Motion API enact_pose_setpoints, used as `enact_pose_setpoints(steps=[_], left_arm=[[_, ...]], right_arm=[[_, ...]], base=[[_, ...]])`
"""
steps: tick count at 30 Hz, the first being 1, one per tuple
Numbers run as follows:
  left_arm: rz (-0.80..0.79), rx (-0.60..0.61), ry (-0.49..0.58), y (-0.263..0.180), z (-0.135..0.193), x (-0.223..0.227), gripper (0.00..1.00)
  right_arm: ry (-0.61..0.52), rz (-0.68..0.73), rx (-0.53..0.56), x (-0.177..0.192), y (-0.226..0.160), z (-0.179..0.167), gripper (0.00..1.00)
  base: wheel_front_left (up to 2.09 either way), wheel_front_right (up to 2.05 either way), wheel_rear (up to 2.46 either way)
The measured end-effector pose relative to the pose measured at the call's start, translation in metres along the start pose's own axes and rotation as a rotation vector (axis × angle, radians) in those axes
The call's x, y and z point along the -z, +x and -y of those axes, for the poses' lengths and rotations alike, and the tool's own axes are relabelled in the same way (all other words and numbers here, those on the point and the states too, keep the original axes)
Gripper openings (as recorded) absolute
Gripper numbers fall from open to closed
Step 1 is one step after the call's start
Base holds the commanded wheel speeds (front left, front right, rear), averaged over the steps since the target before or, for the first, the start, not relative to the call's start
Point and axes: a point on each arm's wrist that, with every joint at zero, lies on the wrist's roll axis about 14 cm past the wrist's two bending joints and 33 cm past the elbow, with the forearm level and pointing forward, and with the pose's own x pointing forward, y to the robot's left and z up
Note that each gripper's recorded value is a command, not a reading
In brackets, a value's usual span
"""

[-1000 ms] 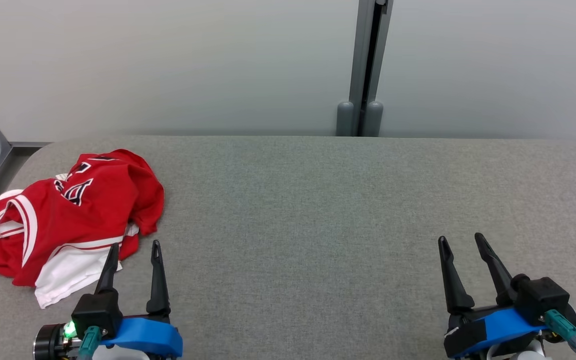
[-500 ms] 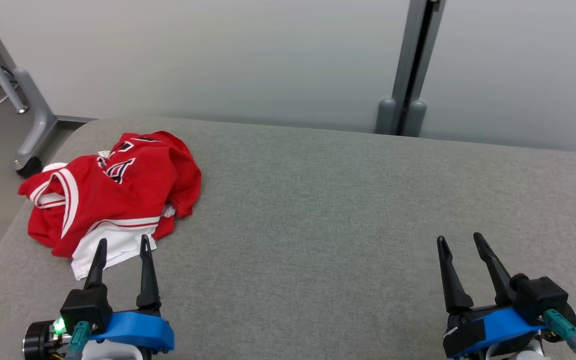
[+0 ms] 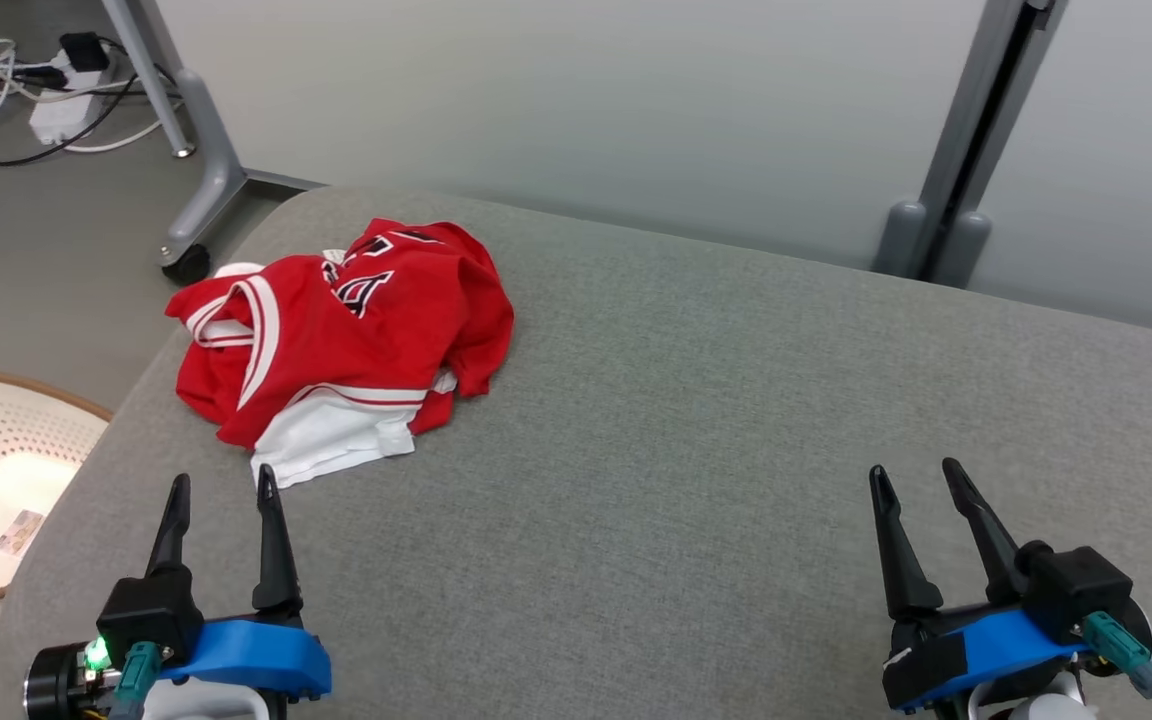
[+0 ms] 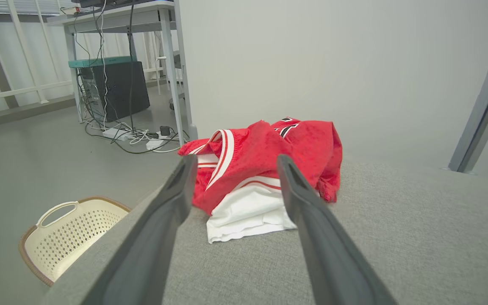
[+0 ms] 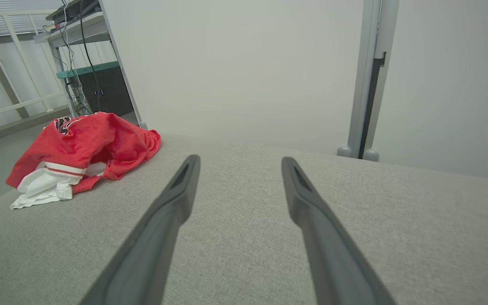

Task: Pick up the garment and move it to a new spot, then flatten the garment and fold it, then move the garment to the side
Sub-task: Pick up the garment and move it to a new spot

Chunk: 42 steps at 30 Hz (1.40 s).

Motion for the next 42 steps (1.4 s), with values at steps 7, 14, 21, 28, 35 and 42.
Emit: enact_pose_setpoints(steps=[7,14,21,28,35,42], left_arm=[[-0.007,-0.069,0.004,-0.009,-0.024,0.001,1.00],[-0.010,-0.099,0.003,-0.012,-0.032,0.002,1.00],[0.045,-0.074,0.024,0.013,-0.032,-0.018,1.00],[0.167,0.011,0.043,0.077,-0.013,-0.066,1.00],[0.235,0.130,0.074,0.150,0.026,-0.099,1.00],[0.155,0.229,0.101,0.206,0.068,-0.078,1.00]], right_arm=[[0.008,-0.015,-0.055,0.007,0.012,-0.017,1.00],[0.011,-0.024,-0.077,0.011,0.016,-0.024,1.00],[0.006,-0.027,-0.057,0.013,0.017,-0.015,1.00],[-0.028,-0.037,-0.001,0.017,0.021,0.010,1.00],[-0.088,-0.054,0.100,0.020,0.019,0.054,1.00],[-0.107,-0.088,0.200,0.031,0.009,0.093,1.00]], base=[[0.00,0.00,0.00],[0.00,0.00,0.00],[0.00,0.00,0.00],[0.00,0.00,0.00],[0.00,0.00,0.00],[0.00,0.00,0.00]])
